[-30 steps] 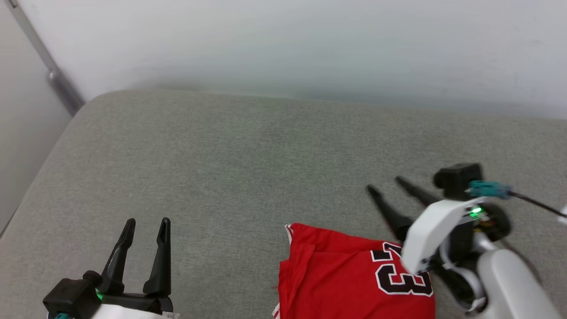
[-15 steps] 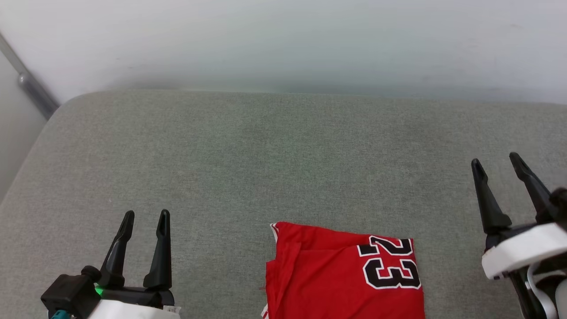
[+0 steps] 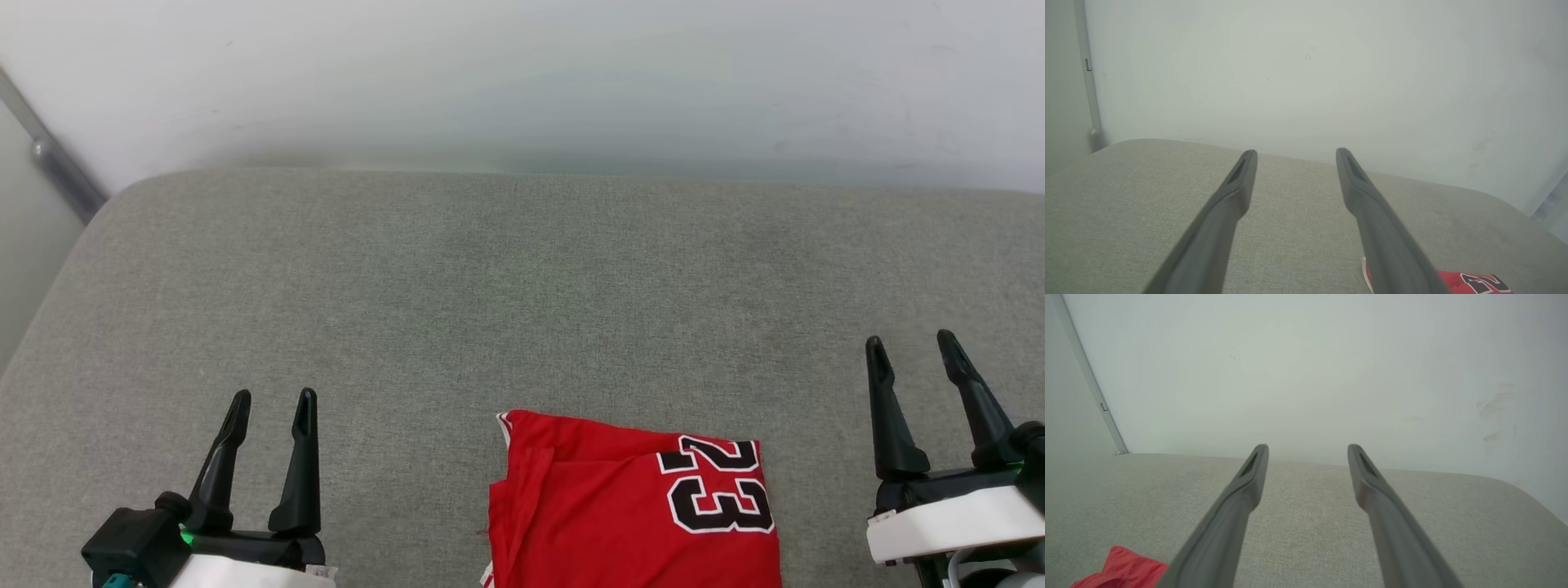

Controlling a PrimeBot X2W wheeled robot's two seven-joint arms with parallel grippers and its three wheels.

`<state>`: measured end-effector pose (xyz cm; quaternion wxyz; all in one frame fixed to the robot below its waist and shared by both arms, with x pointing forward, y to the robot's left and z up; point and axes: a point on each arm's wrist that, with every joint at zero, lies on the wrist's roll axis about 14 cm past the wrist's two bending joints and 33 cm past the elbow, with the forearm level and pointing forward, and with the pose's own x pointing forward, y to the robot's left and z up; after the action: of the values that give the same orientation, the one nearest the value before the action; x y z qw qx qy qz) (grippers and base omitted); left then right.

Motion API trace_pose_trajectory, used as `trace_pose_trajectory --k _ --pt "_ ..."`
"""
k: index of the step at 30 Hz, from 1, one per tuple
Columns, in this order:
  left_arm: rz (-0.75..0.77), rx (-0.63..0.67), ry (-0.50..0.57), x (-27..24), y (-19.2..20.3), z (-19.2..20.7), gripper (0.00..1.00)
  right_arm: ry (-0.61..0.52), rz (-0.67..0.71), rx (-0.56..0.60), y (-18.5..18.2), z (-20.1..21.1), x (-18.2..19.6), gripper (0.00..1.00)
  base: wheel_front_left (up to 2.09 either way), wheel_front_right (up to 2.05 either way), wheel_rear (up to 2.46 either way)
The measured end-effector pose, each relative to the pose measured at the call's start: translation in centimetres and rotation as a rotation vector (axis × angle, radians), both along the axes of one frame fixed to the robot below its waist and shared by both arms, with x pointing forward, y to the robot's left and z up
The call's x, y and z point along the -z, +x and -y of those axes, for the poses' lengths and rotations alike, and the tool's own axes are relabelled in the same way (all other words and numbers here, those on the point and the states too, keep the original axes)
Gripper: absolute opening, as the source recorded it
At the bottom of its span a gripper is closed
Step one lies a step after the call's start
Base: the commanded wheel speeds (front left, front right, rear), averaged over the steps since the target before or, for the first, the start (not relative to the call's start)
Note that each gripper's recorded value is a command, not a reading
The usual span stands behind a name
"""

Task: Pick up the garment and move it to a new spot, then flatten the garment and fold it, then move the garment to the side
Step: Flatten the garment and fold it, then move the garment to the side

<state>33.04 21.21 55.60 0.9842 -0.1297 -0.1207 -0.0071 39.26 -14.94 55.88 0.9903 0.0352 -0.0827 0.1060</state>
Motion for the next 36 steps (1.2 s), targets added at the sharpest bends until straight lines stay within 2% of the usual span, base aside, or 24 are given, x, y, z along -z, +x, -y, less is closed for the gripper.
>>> trace_pose_trajectory --k 12,20,25,31,36 --pt "-0.002 0.002 0.000 0.1 0.0 0.1 1.00 0.034 -0.008 0.007 -0.1 -0.4 0.4 1.00 0.00 0.00 0.00" --pt "-0.020 0.007 -0.002 0.6 0.3 0.3 1.00 0.038 -0.070 0.002 0.3 -0.5 1.7 1.00 0.00 0.00 0.00" --pt "-0.037 0.010 -0.002 1.1 0.8 0.4 1.00 -0.014 -0.232 -0.070 0.6 -1.6 4.1 1.00 0.00 0.00 0.00" --pt "-0.058 0.011 -0.003 1.7 1.4 0.4 1.00 -0.081 -0.628 -0.193 -0.9 -2.9 9.0 1.00 0.00 0.00 0.00" --pt "-0.077 0.009 -0.008 2.4 1.9 0.5 1.00 -0.074 -0.943 -0.256 -3.3 -4.1 12.4 1.00 0.00 0.00 0.00"
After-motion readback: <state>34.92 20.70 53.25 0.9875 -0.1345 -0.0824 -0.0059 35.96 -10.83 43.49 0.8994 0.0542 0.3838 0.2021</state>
